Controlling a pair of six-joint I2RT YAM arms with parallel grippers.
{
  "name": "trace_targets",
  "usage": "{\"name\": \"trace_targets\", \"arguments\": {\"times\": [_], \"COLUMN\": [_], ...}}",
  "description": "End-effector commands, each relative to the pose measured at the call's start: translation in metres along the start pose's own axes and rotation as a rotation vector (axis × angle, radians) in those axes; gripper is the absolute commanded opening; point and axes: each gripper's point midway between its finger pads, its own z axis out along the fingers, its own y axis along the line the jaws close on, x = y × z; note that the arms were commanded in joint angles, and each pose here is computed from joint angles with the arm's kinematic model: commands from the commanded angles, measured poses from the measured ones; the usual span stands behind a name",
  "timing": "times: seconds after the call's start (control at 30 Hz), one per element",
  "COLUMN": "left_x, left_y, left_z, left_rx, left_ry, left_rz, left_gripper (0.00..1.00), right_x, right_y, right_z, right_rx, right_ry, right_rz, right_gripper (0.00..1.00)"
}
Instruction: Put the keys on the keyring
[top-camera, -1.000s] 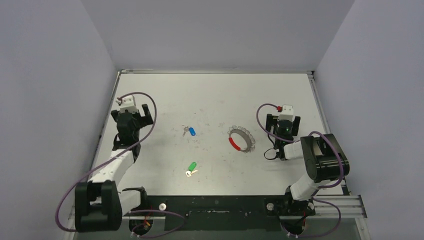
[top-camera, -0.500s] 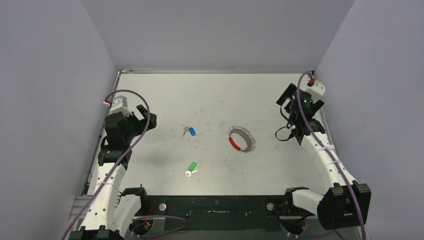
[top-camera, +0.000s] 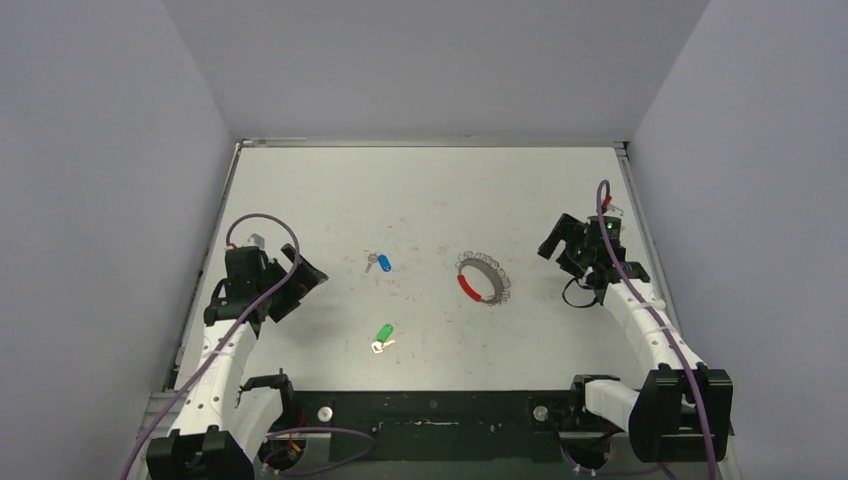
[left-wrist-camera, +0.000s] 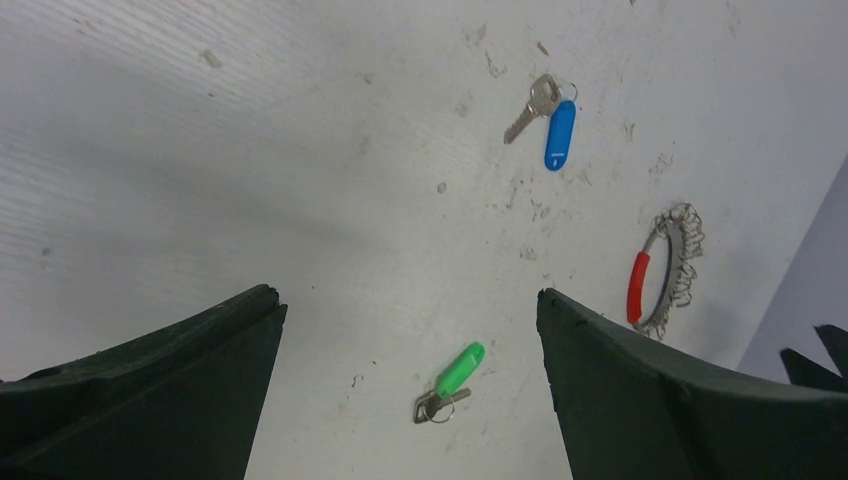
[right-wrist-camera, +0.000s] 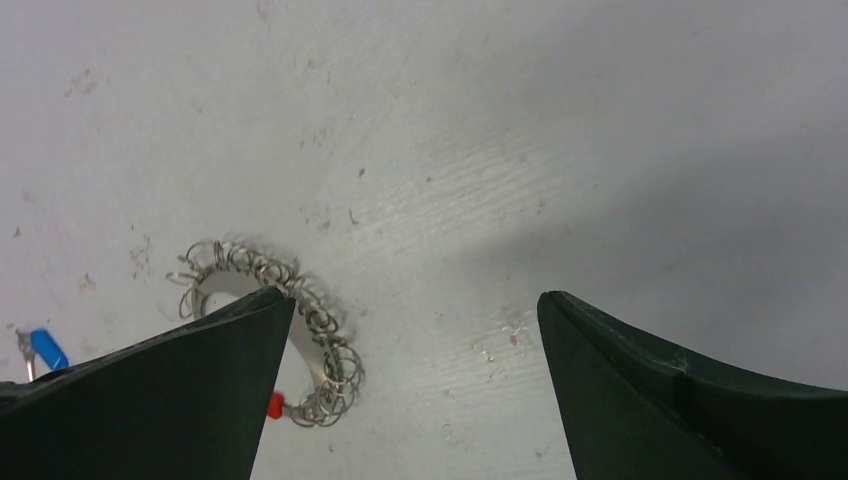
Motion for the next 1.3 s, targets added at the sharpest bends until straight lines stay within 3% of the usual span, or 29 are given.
{"name": "trace_targets", "arguments": {"times": [0.0,0.17,0.3,0.5,0.6,0.77,0.93,1.03,1.27], "left_x": [0.003,-0.003,-0.011,0.007,0.019,0.044,0.057,0.054,0.039], "left_y": [-0.035,-0.047,-0.072,-0.125,-0.14,-0.149,-0.164,-0.17,-0.151], "left_z": [-0.007,-0.004,-0.003,-0.003,-0.005,-0.004,-0.01,-0.022,-0.028], "left_rx": [0.213,0.272,0.339,0.263,0.17,0.111,0.287,0.369,0.397], "left_ry": [-0.004,-0.016,-0.049,-0.08,-0.144,-0.145,-0.139,-0.168,-0.143], "left_rz": [-0.034,-0.05,-0.056,0.169,0.29,0.4,0.348,0.317,0.227], "left_gripper": [0.97,0.97,0.97,0.97,0.97,0.97,0.97,0.97,0.97], "right_x": [0.023,0.061,0.079,0.112,0.131,0.147,0.168,0.183,0.23], "right_y": [0.038,0.069,0.099,0.139,0.15,0.158,0.166,0.168,0.185], "right_z": [-0.005,-0.004,-0.015,-0.012,0.0,0.016,0.022,0.025,0.002], "right_rx": [-0.247,-0.238,-0.239,-0.255,-0.245,-0.232,-0.272,-0.301,-0.447], "right_ry": [0.048,0.111,0.09,0.13,0.18,0.23,0.298,0.347,0.495], "right_rz": [-0.012,-0.258,-0.453,-0.644,-0.693,-0.754,-0.781,-0.78,-0.756], "right_gripper": [1.0,1.0,1.0,0.98,0.9,0.85,0.81,0.84,0.82]}}
